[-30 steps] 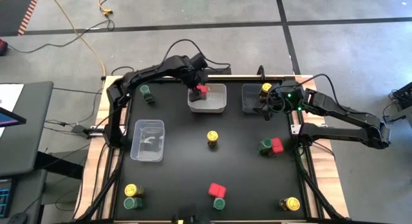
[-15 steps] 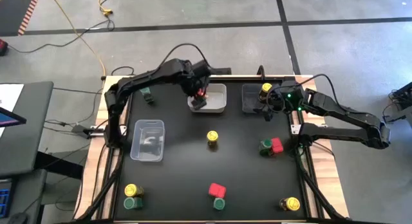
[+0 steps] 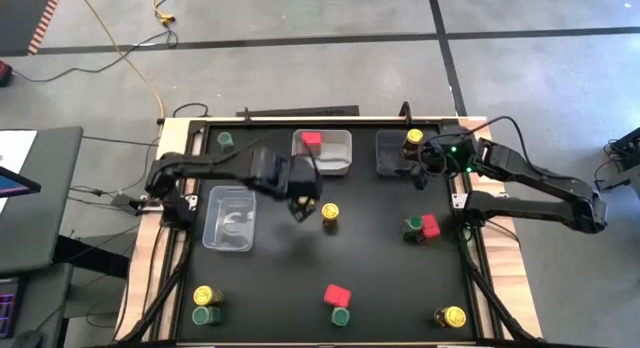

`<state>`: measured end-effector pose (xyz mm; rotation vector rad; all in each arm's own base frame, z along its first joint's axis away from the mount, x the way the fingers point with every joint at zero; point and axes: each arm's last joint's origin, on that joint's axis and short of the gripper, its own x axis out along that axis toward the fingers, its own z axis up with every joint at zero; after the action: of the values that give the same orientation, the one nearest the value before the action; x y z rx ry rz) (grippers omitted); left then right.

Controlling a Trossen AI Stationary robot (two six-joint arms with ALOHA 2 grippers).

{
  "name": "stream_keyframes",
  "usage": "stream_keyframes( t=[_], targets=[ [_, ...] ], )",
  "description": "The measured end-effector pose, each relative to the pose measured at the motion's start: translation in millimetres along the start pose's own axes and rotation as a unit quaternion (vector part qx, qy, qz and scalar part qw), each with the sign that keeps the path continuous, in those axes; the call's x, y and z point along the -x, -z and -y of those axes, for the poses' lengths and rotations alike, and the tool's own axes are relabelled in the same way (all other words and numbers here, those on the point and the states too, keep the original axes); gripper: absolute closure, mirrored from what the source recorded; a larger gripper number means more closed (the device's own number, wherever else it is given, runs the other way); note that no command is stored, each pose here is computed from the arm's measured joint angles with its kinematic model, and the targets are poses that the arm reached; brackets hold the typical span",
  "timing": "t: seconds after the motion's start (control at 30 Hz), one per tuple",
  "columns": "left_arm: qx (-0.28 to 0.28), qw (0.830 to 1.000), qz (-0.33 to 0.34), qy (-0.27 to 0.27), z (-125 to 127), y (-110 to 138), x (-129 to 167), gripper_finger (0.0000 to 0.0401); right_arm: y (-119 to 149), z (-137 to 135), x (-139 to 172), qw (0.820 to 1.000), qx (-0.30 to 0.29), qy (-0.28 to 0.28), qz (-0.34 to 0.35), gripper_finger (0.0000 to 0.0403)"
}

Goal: Sort spices by type
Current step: Put the bottom left yellow seasoning bottle into the black bin

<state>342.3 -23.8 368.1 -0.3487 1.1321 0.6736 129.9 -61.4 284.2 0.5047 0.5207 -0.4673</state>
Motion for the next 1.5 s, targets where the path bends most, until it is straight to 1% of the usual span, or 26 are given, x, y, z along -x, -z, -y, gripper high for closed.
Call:
stream_keyframes(
  t=[0.17, 0.37, 0.53, 0.67, 0.77, 0.83, 0.9, 1.0, 1.17, 1.23, 1.37, 1.5],
  targets=[
    [0.049, 0.999, 0.004, -0.015, 24.4, 33.9, 15.6, 0.0132, 0.9, -1.0, 12.7, 1.000, 0.002, -0.011, 0.027, 0.0029],
    [0.088, 0.996, 0.015, 0.013, 51.7, 70.3, 34.0, 0.0132, 4.6, -7.6, 27.0, 0.998, -0.006, -0.045, 0.051, 0.0029],
    [0.138, 0.989, 0.040, 0.030, 72.5, 110.5, 49.4, 0.0132, 9.6, -18.7, 29.2, 0.995, -0.024, -0.089, 0.033, 0.0029],
    [0.189, 0.981, 0.026, 0.036, 85.2, 149.1, 53.0, 0.0132, 15.3, -30.3, 27.9, 0.992, -0.029, -0.124, 0.004, 0.0029],
    [0.236, 0.971, -0.016, 0.038, 94.1, 181.7, 51.1, 0.0132, 19.7, -38.6, 25.2, 0.991, -0.030, -0.127, -0.011, 0.0029],
    [0.265, 0.963, -0.028, 0.037, 98.1, 201.4, 50.4, 0.0132, 22.3, -42.9, 24.2, 0.992, -0.027, -0.126, -0.017, 0.0029],
    [0.296, 0.954, -0.032, 0.039, 99.4, 215.3, 53.8, 0.0132, 24.2, -46.1, 23.0, 0.991, -0.022, -0.127, -0.021, 0.0029],
    [0.334, 0.941, -0.036, 0.045, 99.8, 228.5, 60.0, 0.0132, 25.7, -48.6, 22.3, 0.991, -0.024, -0.129, -0.028, 0.0029],
    [0.329, 0.942, -0.040, 0.052, 100.4, 237.5, 63.9, 0.0132, 26.5, -48.8, 22.4, 0.991, -0.027, -0.128, -0.031, 0.0029],
    [0.316, 0.946, -0.039, 0.053, 100.5, 237.9, 64.0, 0.0132, 26.5, -48.7, 22.7, 0.991, -0.027, -0.129, -0.031, 0.0029],
    [0.253, 0.965, -0.035, 0.052, 100.1, 235.2, 62.8, 0.0132, 26.5, -48.7, 22.8, 0.991, -0.024, -0.129, -0.030, 0.0029],
    [0.239, 0.969, -0.033, 0.048, 100.0, 226.8, 59.2, 0.0132, 27.2, -48.2, 22.7, 0.991, -0.022, -0.126, -0.033, 0.0029]
  ],
)
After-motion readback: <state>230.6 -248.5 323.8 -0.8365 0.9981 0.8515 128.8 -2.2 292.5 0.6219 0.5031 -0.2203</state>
